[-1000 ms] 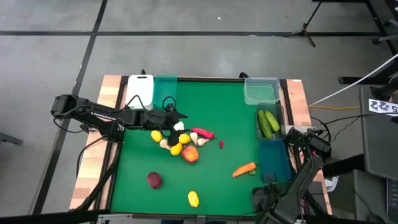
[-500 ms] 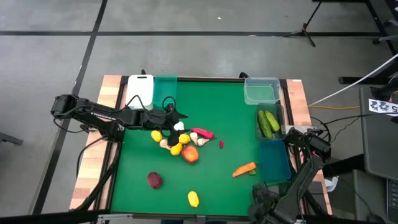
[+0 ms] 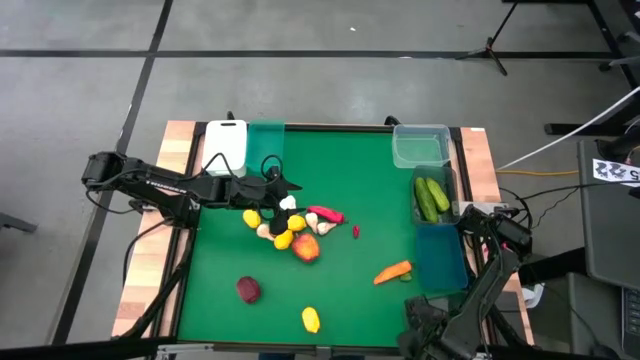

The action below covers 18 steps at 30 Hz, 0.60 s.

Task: Sort produce into baskets
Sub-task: Put the purple eggplant into the black transparent bin

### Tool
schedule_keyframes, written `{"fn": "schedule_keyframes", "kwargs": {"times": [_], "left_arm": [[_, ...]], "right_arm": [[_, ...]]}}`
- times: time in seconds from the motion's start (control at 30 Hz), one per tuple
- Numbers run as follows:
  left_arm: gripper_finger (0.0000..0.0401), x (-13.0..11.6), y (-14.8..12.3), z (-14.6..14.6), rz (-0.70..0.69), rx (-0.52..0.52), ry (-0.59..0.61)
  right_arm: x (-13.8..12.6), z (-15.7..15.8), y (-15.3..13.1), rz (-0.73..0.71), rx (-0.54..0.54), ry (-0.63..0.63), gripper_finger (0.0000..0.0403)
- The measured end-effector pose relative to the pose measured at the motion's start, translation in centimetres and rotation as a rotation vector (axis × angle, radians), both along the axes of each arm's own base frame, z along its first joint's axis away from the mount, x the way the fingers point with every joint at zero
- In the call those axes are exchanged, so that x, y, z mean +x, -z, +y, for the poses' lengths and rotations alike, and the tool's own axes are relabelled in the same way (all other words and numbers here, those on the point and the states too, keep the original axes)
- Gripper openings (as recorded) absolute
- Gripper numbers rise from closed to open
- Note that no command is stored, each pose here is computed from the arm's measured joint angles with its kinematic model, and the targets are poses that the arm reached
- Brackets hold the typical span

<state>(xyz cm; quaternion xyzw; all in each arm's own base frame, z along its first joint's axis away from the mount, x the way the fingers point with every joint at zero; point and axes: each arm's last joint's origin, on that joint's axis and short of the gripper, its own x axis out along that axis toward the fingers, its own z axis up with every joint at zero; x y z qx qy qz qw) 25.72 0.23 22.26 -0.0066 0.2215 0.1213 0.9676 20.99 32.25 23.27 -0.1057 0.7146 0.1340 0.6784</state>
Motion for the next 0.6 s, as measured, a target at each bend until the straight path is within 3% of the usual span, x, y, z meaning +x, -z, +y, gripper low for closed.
{"fn": "schedule_keyframes", "kwargs": {"times": [0.23, 0.6], "left_arm": [[0.0301, 0.0, 0.0, 0.0, 0.001, 0.000, 0.000], [0.0301, 0.0, 0.0, 0.0, -0.004, 0.004, 0.000]], "right_arm": [[-1.1, 0.1, 0.0, -0.043, -0.087, -0.032, 0.0076], [-1.3, 0.4, 0.4, -0.069, -0.088, 0.036, 0.0076]]}}
